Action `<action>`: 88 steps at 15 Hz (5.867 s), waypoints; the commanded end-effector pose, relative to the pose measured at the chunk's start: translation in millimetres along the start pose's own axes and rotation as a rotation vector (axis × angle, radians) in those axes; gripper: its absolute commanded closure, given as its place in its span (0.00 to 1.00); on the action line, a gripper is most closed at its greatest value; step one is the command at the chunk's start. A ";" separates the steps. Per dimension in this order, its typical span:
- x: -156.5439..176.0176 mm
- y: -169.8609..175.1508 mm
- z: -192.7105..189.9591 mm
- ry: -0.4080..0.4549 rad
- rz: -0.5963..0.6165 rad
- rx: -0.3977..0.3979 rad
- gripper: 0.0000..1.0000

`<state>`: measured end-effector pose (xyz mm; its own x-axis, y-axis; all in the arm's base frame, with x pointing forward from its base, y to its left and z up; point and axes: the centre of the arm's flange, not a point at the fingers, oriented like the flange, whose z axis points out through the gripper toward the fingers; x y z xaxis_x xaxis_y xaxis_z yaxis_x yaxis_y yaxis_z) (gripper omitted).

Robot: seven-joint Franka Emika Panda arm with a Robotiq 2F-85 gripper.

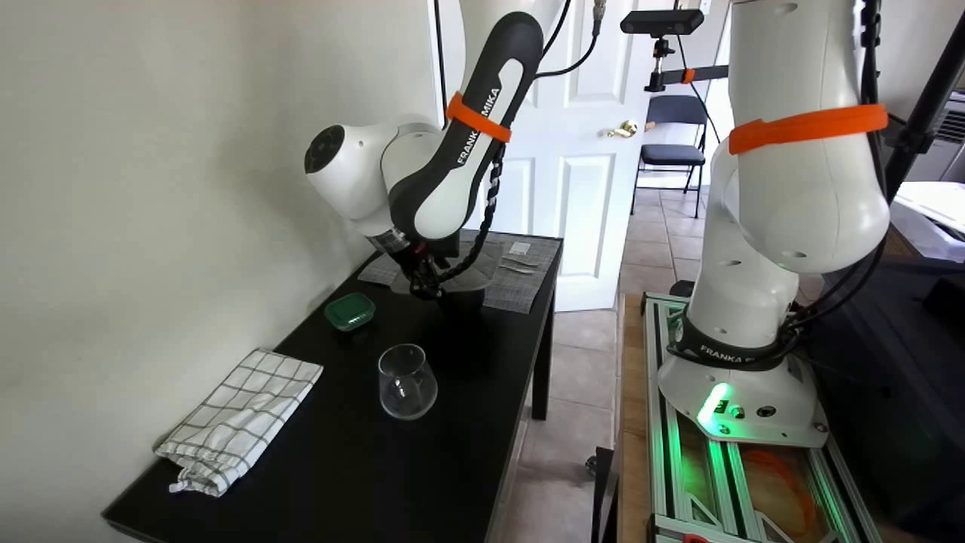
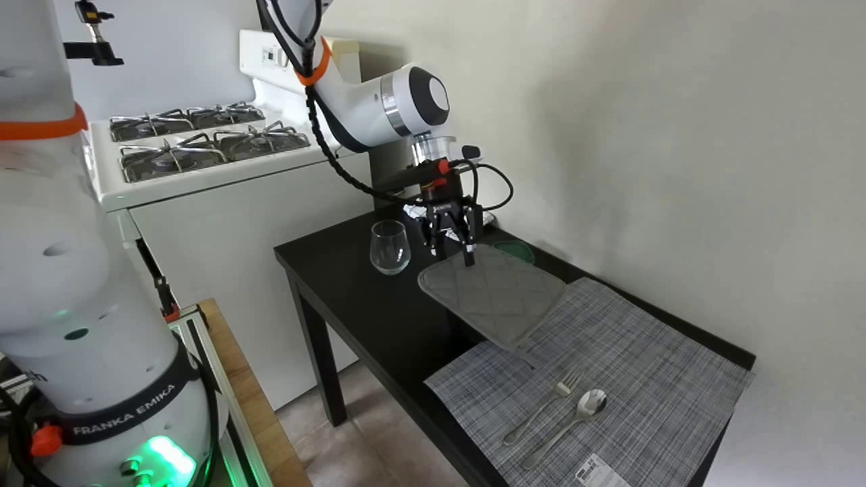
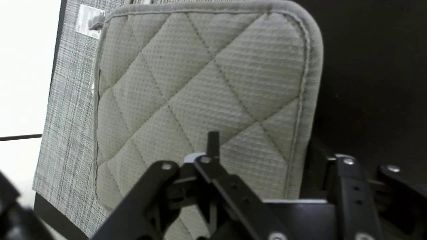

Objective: Remove the mat from the top of the black cup, then put the glass cup on the mat

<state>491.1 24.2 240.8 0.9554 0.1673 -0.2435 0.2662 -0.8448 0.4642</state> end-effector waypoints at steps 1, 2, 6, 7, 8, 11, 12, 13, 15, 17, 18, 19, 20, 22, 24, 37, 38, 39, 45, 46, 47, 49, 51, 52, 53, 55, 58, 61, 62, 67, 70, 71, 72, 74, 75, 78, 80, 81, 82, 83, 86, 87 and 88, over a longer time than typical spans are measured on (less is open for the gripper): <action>-3.2 -9.6 6.9 -0.016 -0.015 -0.044 0.66; -2.9 -10.6 7.8 -0.016 -0.017 -0.044 0.73; -2.7 -8.5 5.4 -0.016 -0.021 -0.060 0.99; -3.2 -6.5 3.3 -0.017 -0.020 -0.067 1.00; -4.2 -3.9 0.6 -0.022 -0.019 -0.072 1.00; -9.2 8.0 -13.1 -0.029 -0.031 -0.114 0.98; -10.1 12.3 -19.5 -0.027 -0.035 -0.132 0.98; -10.6 16.7 -28.9 -0.015 -0.037 -0.151 0.98; -9.7 23.7 -50.5 0.011 -0.037 -0.178 0.98; -8.2 27.2 -74.7 0.021 -0.018 -0.158 0.98; -8.7 27.4 -85.9 0.008 -0.011 -0.133 0.98; -9.7 28.0 -94.9 -0.009 -0.005 -0.124 0.98; -11.8 28.6 -102.4 -0.038 0.000 -0.115 0.98; -12.8 26.5 -116.9 -0.058 0.003 -0.079 0.98; -8.2 22.0 -136.8 0.007 -0.006 -0.065 0.98; 32.2 -45.1 -196.3 0.540 -0.320 -0.006 0.98; 32.1 -53.4 -189.7 0.524 -0.345 0.014 0.98; 31.8 -59.4 -183.8 0.504 -0.366 0.044 0.98; 30.4 -75.4 -145.5 0.298 -0.351 0.082 0.98; 30.3 -75.6 -140.2 0.263 -0.336 0.079 0.98; 29.8 -75.5 -135.5 0.226 -0.323 0.079 0.98; 29.0 -75.1 -126.4 0.153 -0.291 0.088 0.98; 29.5 -75.3 -118.4 0.099 -0.257 0.105 0.98; 30.6 -75.2 -114.8 0.084 -0.240 0.110 0.98; 32.2 -74.6 -111.3 0.070 -0.219 0.114 0.98; 35.5 -72.6 -102.1 0.050 -0.184 0.115 0.98; 42.0 -69.1 -88.0 0.038 -0.146 0.113 0.98; 47.5 -68.2 -80.2 0.038 -0.128 0.125 0.68; 48.6 -68.0 -79.3 0.036 -0.126 0.128 0.60; 54.9 -64.3 -83.7 0.049 -0.120 0.123 0.23; 56.3 -62.3 -93.3 0.081 -0.110 0.138 0.02; 57.0 -61.6 -96.7 0.094 -0.104 0.147 0.00; 57.4 -61.2 -101.0 0.112 -0.100 0.160 0.00; 56.6 -62.7 -111.5 0.154 -0.098 0.205 0.00; 56.1 -64.9 -115.4 0.172 -0.099 0.239 0.00; 50.1 -76.8 -123.4 0.219 -0.115 0.362 0.00; 43.8 -82.2 -125.7 0.239 -0.149 0.427 0.00; 38.6 -83.9 -124.8 0.255 -0.182 0.436 0.00; 35.3 -84.7 -123.1 0.265 -0.205 0.440 0.00; 31.1 -84.6 -120.7 0.271 -0.233 0.447 0.00; 19.6 -83.6 -109.5 0.278 -0.300 0.410 0.00; 16.3 -83.5 -105.4 0.274 -0.323 0.410 0.00; 13.3 -83.2 -101.5 0.271 -0.343 0.405 0.00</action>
<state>517.3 162.0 288.5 0.8663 0.4941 -0.0732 0.4972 -0.8670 0.0322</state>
